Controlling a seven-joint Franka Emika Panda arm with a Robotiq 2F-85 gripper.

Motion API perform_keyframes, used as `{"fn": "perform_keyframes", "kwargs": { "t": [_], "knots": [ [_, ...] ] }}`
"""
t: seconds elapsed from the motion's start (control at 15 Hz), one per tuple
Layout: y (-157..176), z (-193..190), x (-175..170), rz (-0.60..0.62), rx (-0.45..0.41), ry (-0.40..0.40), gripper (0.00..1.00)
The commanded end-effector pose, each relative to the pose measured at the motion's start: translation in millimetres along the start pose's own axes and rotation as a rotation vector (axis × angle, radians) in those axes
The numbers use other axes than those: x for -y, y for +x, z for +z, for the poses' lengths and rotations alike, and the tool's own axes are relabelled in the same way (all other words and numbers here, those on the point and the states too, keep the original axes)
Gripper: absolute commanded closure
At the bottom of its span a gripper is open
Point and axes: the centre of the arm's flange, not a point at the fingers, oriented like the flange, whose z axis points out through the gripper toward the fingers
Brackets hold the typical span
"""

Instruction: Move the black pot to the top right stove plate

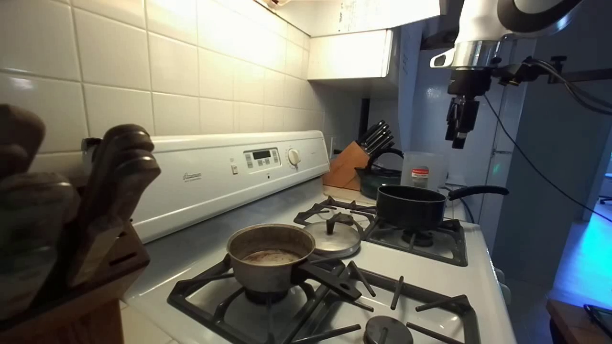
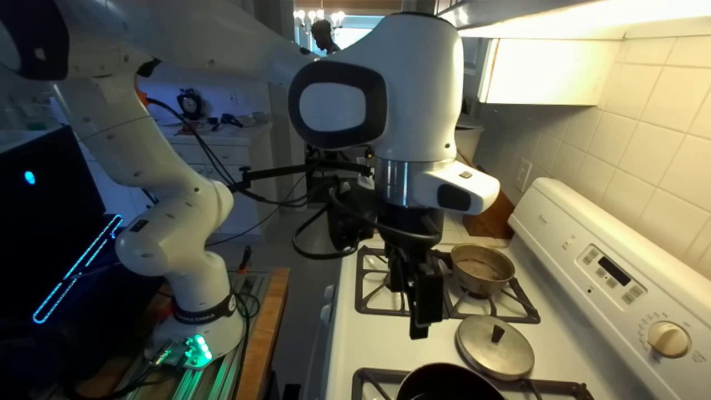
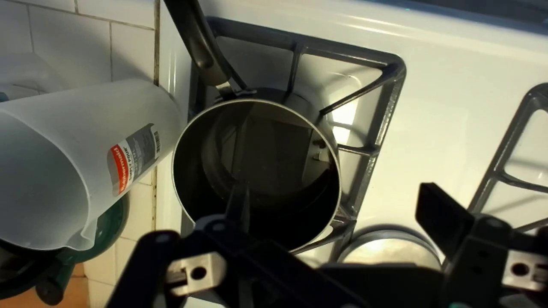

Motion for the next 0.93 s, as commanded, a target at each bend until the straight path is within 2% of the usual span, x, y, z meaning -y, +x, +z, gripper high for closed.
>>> {"fn": "perform_keyframes", "kwargs": {
  "t": [0.0,0.2,0.4,0.6,0.67,0.87],
  "knots": [
    [3,21,-45,-0.063,0.031,-0.051,0.00],
    [-1,49,-91,-0.064,0.103,-0.054,0.00],
    [-9,81,-121,-0.105,0.194,0.034,0.00],
    [-20,113,-134,-0.129,0.241,0.046,0.00],
    [-27,101,-116,-0.111,0.211,0.032,0.00],
    [-26,110,-117,-0.114,0.228,0.037,0.00]
  ]
}}
